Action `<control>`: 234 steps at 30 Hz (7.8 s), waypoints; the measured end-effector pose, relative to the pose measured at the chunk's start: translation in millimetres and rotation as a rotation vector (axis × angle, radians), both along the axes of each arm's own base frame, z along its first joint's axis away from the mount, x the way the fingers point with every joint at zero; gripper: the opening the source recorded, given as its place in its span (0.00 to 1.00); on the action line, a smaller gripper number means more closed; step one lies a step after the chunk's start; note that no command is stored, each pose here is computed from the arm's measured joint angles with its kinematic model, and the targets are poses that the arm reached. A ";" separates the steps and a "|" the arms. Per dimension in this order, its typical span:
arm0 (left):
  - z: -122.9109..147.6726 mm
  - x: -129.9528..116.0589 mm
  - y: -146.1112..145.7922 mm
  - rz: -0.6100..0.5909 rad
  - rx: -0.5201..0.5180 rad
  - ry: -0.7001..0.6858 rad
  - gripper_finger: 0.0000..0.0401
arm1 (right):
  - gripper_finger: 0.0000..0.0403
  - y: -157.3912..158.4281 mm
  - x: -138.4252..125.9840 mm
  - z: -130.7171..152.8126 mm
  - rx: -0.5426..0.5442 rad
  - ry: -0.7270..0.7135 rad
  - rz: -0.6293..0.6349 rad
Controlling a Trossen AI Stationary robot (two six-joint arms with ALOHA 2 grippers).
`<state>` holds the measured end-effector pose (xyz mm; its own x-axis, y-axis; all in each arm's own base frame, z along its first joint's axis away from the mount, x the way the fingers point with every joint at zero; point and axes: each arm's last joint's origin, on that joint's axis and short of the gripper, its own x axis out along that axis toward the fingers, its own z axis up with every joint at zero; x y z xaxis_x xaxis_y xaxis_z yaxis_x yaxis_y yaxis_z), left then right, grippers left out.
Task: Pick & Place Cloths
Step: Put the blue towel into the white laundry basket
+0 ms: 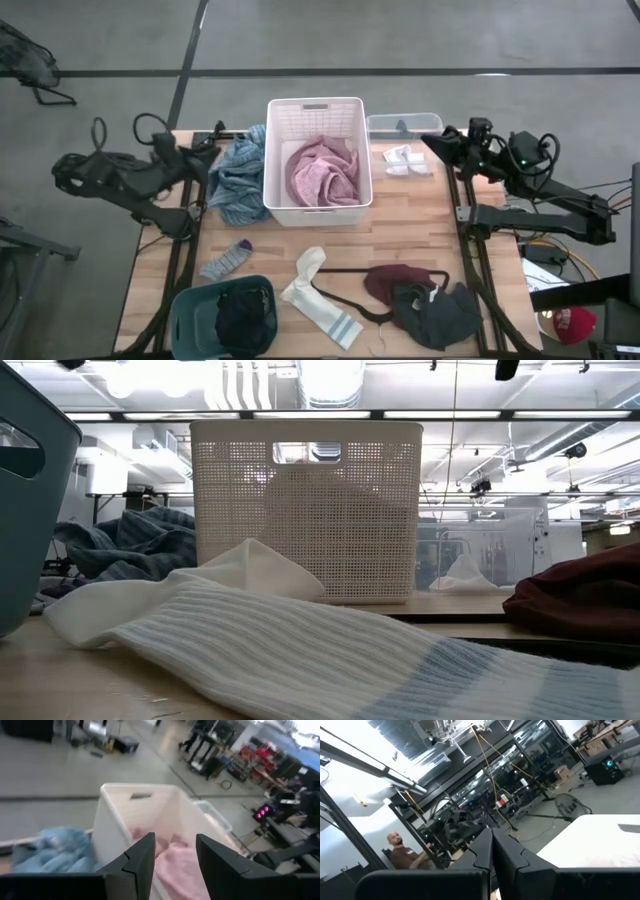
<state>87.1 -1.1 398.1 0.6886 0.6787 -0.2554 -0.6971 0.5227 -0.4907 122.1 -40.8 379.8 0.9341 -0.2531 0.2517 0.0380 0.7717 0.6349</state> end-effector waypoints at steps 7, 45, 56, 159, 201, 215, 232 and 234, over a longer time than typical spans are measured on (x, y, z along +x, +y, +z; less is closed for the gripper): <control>-16.2 -4.9 10.0 -0.006 -0.157 0.149 0.39 | 0.02 -5.6 15.9 -7.4 0.021 0.059 0.000; -126.7 68.2 159.6 -0.122 -0.679 1.026 0.66 | 0.02 -7.9 28.8 -6.9 0.017 0.032 0.072; -175.2 70.3 163.1 -0.169 -0.733 1.139 0.62 | 0.02 -8.1 28.9 -7.1 0.014 0.034 0.066; 183.8 224.0 160.6 -0.974 0.301 -0.905 0.03 | 0.02 -15.7 50.3 -20.8 0.029 0.126 0.061; -5.9 172.0 132.4 -1.154 -0.475 0.113 0.31 | 0.02 -15.5 51.7 -21.5 0.025 0.133 0.085; 30.2 87.8 87.8 -0.877 -0.322 0.344 0.31 | 0.02 -15.7 52.1 -21.8 0.026 0.134 0.084; -57.1 41.2 63.9 -0.516 -0.786 0.478 0.32 | 0.02 -15.8 52.3 -22.5 -0.004 0.148 0.076; -67.3 36.7 61.0 -0.487 -0.812 0.431 0.32 | 0.02 -15.8 52.3 -23.3 -0.001 0.156 0.076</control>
